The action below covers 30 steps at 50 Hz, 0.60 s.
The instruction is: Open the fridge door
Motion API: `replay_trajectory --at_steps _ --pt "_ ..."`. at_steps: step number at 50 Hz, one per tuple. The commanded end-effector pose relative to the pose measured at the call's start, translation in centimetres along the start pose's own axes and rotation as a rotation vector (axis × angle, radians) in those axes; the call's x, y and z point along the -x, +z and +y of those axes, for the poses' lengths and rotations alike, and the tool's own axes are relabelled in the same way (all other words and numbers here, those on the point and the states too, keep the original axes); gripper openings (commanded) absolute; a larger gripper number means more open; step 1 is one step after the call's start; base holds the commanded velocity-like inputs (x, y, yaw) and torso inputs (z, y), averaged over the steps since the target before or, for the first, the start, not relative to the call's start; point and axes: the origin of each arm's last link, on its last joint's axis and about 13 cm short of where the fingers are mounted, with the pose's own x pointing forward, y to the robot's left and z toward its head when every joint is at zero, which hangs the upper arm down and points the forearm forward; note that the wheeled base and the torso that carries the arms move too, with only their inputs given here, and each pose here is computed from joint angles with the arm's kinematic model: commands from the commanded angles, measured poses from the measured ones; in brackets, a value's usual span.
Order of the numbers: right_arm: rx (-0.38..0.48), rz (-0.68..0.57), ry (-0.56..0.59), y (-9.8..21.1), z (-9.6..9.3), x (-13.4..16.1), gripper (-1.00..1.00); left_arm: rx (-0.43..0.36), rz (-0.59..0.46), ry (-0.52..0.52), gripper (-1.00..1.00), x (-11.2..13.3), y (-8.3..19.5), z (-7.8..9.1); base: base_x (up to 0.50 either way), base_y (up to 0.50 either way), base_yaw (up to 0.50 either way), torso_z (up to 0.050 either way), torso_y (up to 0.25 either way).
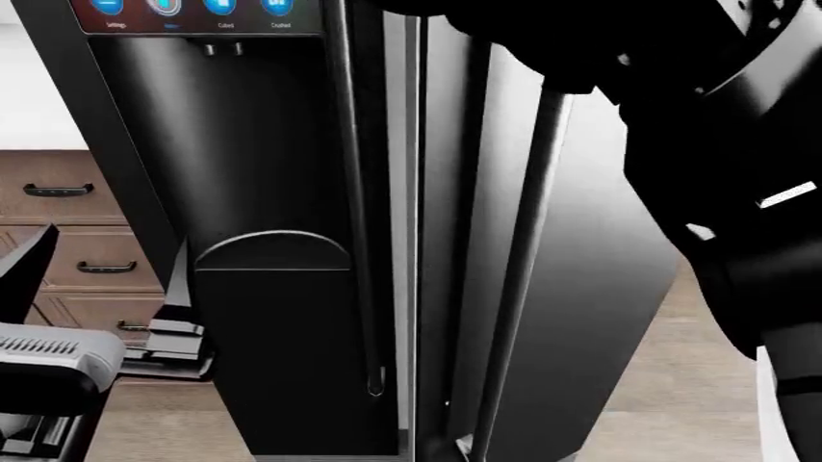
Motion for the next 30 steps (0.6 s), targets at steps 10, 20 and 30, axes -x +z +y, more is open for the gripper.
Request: replay_trajectory --at_steps 10,20,30 --pt "0.018 0.025 0.129 0.8 1.9 -1.3 1.0 0.008 0.006 0.011 1.0 0.3 -0.4 0.3 0.0 0.0 0.0 0.0 0.0" --pt "0.026 0.012 0.139 1.2 1.9 -1.5 1.0 0.014 0.01 0.017 1.0 0.5 -0.7 0.4 0.0 0.0 0.0 0.0 0.0" --pt "0.019 -0.009 0.084 2.2 -0.2 -2.1 1.0 0.014 0.023 0.023 1.0 0.7 -1.2 0.4 0.0 0.0 0.0 0.0 0.0"
